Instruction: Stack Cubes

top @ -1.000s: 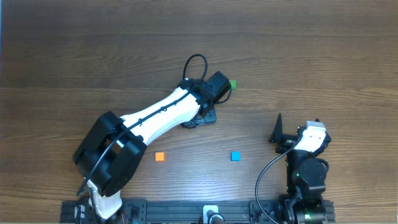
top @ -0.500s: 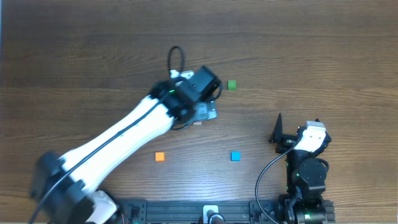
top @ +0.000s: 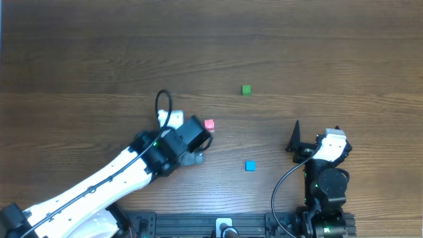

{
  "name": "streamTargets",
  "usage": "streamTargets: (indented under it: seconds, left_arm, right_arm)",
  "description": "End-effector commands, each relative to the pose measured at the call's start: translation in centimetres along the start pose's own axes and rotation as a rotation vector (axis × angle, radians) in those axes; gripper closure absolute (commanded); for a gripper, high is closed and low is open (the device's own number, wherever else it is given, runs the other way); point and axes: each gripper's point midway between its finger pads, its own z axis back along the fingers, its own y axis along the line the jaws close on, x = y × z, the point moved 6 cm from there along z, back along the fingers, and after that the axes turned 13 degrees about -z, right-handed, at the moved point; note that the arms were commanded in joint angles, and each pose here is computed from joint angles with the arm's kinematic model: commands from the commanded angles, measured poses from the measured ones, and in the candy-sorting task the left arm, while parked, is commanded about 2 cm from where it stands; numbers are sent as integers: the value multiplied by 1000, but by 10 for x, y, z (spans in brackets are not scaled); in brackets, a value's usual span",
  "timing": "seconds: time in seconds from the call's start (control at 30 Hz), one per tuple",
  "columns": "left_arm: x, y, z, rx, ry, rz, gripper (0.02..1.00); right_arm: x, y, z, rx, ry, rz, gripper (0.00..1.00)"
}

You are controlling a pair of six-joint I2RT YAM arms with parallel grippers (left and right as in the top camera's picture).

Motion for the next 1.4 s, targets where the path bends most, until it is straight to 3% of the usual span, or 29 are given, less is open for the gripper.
streamTargets:
  seconds: [0.03, 0.37, 0.8, 1.4]
  left_arm:
    - [-16, 18, -22, 13, 30, 54, 84]
    - [-37, 23, -62, 14, 78, 52, 139]
    - [-46, 18, -77, 6, 163, -9, 183]
    - [-48, 18, -80, 16, 175, -10, 612]
  right_arm:
    - [-1, -2, 0, -13, -4, 6, 7]
    - [-1, -2, 0, -13, -3, 7, 7]
    - [-1, -2, 0, -14, -4, 7, 7]
    - [-1, -2, 0, -14, -4, 6, 9]
